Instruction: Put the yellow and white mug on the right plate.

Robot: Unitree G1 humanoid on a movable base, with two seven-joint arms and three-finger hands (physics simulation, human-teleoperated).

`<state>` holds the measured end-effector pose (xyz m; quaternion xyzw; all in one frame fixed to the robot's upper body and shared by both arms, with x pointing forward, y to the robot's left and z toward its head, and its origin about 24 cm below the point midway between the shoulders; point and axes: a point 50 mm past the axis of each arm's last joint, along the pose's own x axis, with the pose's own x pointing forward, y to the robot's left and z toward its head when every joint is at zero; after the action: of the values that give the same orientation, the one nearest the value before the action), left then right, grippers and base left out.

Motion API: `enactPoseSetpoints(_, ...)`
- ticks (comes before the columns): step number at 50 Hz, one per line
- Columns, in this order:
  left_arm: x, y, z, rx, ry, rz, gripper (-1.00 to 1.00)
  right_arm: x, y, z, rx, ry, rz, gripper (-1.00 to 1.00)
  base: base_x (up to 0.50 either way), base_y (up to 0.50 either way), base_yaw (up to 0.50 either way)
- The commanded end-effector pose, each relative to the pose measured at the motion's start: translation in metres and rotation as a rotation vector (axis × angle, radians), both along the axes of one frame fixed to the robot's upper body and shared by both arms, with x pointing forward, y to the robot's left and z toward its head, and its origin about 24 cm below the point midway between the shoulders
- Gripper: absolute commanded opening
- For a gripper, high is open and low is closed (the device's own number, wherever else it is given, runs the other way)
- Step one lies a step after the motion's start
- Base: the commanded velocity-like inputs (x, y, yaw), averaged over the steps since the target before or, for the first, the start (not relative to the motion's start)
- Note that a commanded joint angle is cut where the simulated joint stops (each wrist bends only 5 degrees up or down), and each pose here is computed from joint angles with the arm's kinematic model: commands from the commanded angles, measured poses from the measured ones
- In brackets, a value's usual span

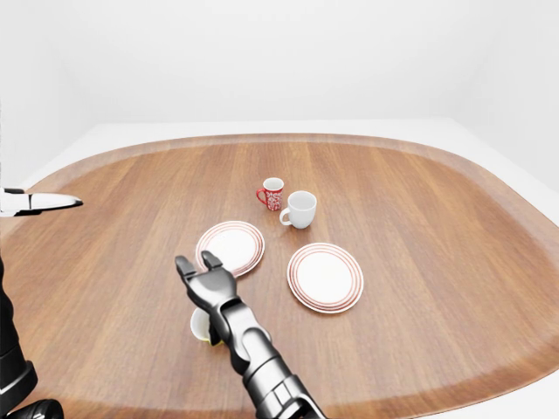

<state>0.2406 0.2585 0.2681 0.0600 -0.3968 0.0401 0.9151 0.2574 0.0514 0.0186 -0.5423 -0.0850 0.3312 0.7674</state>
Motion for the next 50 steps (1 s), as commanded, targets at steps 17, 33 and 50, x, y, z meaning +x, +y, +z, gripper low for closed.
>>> enactPoseSetpoints(17, -0.001, -0.002, -0.001, 0.001, -0.003, -0.006, 1.0, -0.008, 0.0, -0.014, -0.011, 0.016, 0.004, 1.0, 0.0, 0.0, 0.0)
enactPoseSetpoints(33, -0.002, -0.003, 0.001, 0.001, -0.01, -0.011, 1.0, -0.011, -0.001, -0.029, -0.017, 0.037, -0.001, 1.0, 0.0, 0.0, 0.0)
enactPoseSetpoints(50, -0.002, -0.003, 0.0, 0.002, -0.008, -0.013, 1.0, -0.014, -0.003, -0.037, -0.021, 0.051, -0.008, 1.0, 0.0, 0.0, 0.0)
